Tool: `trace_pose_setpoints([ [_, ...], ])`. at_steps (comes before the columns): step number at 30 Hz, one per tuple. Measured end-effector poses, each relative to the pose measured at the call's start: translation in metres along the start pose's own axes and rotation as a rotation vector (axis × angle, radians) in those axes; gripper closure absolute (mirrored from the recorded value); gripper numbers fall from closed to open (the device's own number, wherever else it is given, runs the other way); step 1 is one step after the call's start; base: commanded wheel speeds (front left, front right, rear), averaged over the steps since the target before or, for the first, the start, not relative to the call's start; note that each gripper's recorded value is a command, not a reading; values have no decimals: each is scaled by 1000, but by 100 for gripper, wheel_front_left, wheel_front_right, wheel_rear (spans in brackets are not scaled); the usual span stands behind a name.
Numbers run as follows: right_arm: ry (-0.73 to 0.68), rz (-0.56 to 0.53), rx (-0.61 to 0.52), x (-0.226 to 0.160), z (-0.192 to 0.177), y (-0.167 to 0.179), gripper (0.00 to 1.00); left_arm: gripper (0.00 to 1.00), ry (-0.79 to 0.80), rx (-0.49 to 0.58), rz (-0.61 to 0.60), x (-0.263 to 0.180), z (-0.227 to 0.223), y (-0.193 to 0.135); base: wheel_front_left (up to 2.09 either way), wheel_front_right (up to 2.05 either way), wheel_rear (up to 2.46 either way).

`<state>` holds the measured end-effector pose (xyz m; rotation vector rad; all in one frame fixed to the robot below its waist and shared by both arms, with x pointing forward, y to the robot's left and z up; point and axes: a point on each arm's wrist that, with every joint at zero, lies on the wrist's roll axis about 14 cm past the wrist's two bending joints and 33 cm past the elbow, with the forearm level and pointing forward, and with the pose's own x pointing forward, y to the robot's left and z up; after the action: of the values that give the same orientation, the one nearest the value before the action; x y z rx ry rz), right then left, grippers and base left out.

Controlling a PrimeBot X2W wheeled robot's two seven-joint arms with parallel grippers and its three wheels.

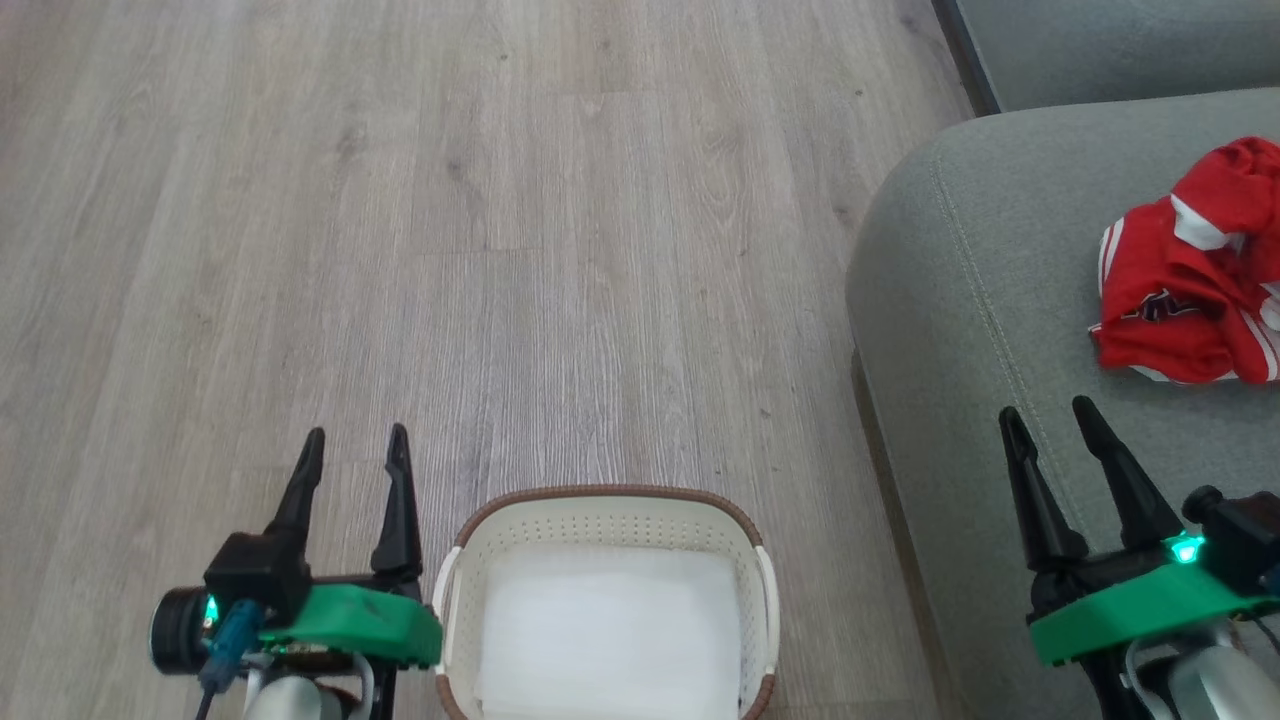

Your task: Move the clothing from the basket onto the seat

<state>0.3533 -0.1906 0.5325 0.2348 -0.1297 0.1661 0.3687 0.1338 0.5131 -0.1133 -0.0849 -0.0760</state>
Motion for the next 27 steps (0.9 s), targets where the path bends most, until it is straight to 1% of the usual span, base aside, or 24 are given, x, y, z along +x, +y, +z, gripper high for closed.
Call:
trace_pose_setpoints([
  [8,4,0,0,-1,-1,0,0,0,10,-4,-2,-1,-3,1,0,0,0],
  [9,8,-1,1,-1,-2,0,100,100,18,-5,-7,-2,-5,0,0,0,0],
  [15,124,-41,43,-19,-40,-3,100,100,166,-11,18,-26,-49,7,0,0,0],
  [27,135,-91,156,-19,-44,-10,100,100,207,-149,57,-28,-56,13,0,0,0],
])
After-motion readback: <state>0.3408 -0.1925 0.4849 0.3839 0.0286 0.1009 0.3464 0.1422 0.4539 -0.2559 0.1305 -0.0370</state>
